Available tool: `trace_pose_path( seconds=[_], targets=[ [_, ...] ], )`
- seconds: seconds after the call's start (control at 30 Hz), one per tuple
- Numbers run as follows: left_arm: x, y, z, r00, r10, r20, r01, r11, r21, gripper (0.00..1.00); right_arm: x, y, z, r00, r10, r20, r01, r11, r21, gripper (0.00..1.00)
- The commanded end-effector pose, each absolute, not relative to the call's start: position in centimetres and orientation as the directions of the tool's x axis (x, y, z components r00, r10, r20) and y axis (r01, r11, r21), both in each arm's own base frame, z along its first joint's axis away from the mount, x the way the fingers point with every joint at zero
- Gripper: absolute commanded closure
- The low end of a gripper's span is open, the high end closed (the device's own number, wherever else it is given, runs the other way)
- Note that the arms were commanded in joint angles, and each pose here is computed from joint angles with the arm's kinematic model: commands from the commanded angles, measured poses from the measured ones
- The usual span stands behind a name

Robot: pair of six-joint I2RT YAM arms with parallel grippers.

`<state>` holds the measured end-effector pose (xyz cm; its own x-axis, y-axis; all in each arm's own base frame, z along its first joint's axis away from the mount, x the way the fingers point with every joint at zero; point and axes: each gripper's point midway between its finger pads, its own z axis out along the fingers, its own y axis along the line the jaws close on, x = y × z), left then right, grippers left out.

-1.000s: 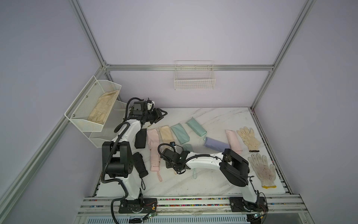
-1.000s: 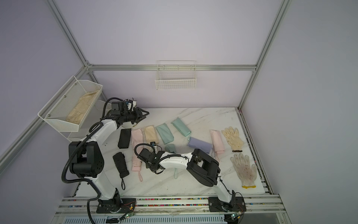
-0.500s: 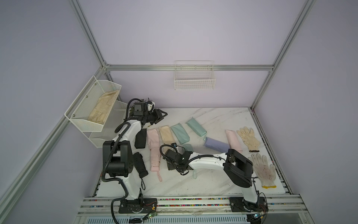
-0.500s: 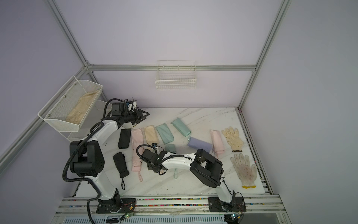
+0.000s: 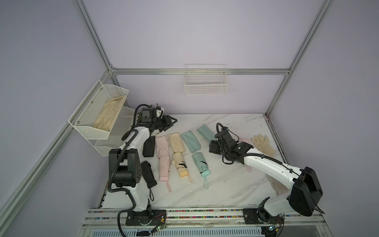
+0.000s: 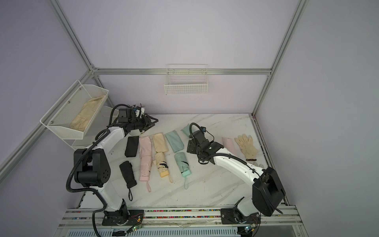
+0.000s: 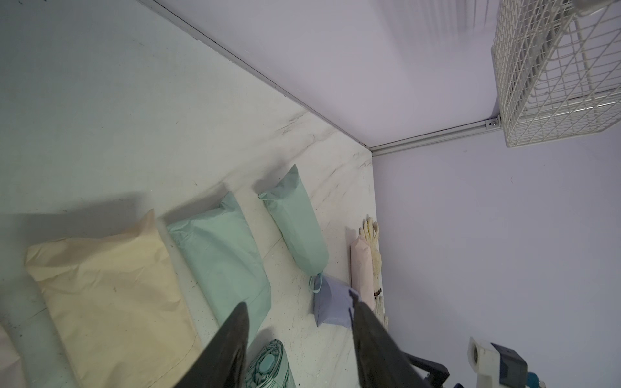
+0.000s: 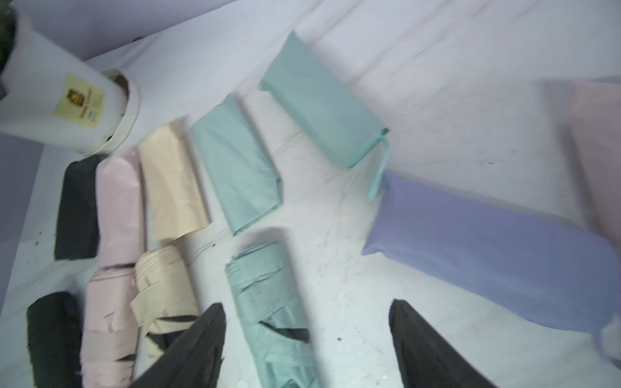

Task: Take umbrellas out of sleeves
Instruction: Adjust the umbrella at the center of the board.

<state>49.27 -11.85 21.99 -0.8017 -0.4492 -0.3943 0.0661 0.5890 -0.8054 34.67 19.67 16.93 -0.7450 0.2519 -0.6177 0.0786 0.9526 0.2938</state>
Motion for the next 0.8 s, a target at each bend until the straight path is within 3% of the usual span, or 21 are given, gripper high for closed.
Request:
trace_pose_path(
  seconds=[0.0,0.3,0.77],
  targets=[
    [48.9,-12.7,21.3,-0.815,-0.439,-0.38,0.075,0.569,-0.819,0.5,34.9,16.0,15.4,-0.77,0.264,-0.582,0.134,0.957,0.257,0.2],
    [47.8,-17.1,19.9,-0.866,-0.354,-0.354,0.11,0.556,-0.824,0.5,37.2,8.6,12.1,-0.79,0.403,-0.462,0.295,0.91,0.291,0.21],
    [46.6,-21.0,19.9,-0.908,-0.273,-0.319,0.148,0.503,-0.851,0.51,39.3,8.9,6.7,-0.866,0.352,-0.355,0.255,0.922,0.291,0.22]
  ],
)
